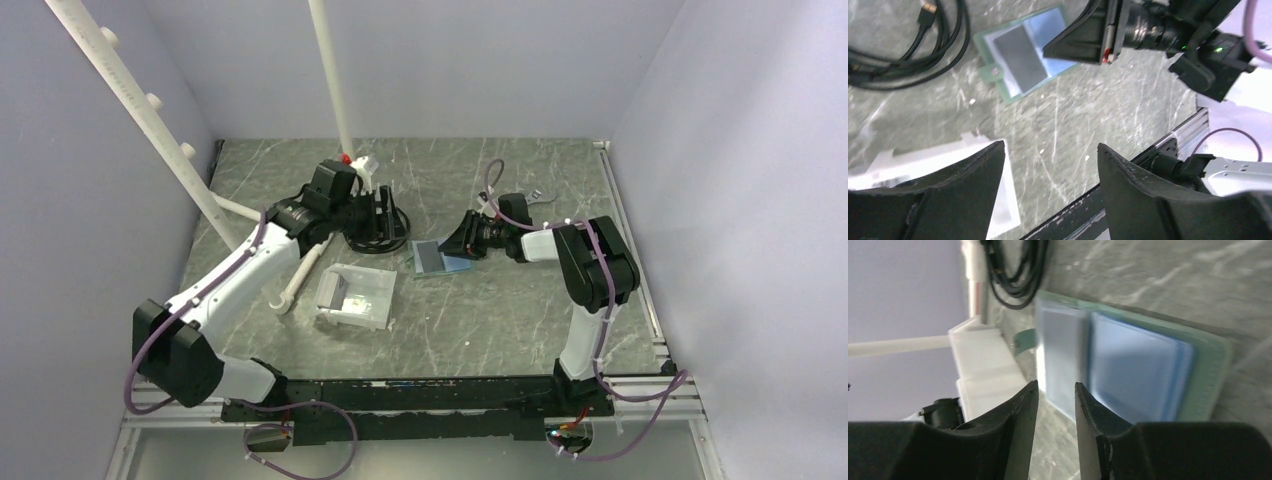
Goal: Put the credit cards into the card holder
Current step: Insert the credit card into the card holder.
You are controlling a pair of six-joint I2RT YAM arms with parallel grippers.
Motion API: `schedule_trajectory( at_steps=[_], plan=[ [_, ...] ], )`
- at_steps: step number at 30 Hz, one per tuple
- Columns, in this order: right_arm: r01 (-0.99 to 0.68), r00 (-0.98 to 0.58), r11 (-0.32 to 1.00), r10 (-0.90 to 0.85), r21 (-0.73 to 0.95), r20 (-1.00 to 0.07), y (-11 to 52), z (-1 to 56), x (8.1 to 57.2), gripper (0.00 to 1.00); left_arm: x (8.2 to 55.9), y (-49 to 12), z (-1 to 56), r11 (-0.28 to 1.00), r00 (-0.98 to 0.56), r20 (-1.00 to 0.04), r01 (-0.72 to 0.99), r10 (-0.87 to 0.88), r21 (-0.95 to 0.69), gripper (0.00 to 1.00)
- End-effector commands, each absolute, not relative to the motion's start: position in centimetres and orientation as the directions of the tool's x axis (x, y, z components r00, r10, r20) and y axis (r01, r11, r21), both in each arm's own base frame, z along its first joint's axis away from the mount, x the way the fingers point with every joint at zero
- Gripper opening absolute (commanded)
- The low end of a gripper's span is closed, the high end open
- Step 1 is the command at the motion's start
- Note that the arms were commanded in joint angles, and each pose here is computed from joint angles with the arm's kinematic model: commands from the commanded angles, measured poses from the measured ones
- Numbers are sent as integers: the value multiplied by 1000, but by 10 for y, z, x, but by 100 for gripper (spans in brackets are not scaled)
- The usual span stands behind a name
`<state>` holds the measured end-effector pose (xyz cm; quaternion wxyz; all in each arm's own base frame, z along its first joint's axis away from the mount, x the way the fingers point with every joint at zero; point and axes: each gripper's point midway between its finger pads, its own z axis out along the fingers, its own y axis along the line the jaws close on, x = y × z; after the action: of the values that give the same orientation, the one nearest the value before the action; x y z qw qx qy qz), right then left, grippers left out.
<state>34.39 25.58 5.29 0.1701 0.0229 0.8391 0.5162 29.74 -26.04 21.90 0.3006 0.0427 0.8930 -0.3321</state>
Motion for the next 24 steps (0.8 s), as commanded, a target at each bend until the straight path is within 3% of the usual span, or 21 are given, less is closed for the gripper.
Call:
schedule_trajectory(
  at_steps=[1, 4, 11, 16, 21, 24],
  plan=[
    [-141, -920, 622, 204, 770, -333, 237, 28, 354, 33, 272, -227, 202, 847, -840, -538, 233, -73, -478, 75],
    [-65, -911, 709, 244, 702, -331, 220, 9, 354, 29, 263, -219, 203, 851, -840, -537, 226, -75, -473, 78],
    [85, -869, 814, 343, 575, -357, 166, -15, 343, 28, 255, -198, 193, 895, -840, -540, 192, -62, -402, 81],
    [85, -845, 865, 325, 495, -424, 146, -5, 343, 29, 258, -187, 174, 910, -862, -503, 149, -72, -387, 83],
    [-42, -805, 847, 284, 529, -520, 154, 27, 345, 35, 261, -165, 152, 957, -879, -475, 101, -42, -273, 98],
    [-99, -790, 827, 273, 554, -549, 161, 42, 347, 37, 263, -148, 139, 983, -890, -455, 65, -20, -169, 100]
  ],
)
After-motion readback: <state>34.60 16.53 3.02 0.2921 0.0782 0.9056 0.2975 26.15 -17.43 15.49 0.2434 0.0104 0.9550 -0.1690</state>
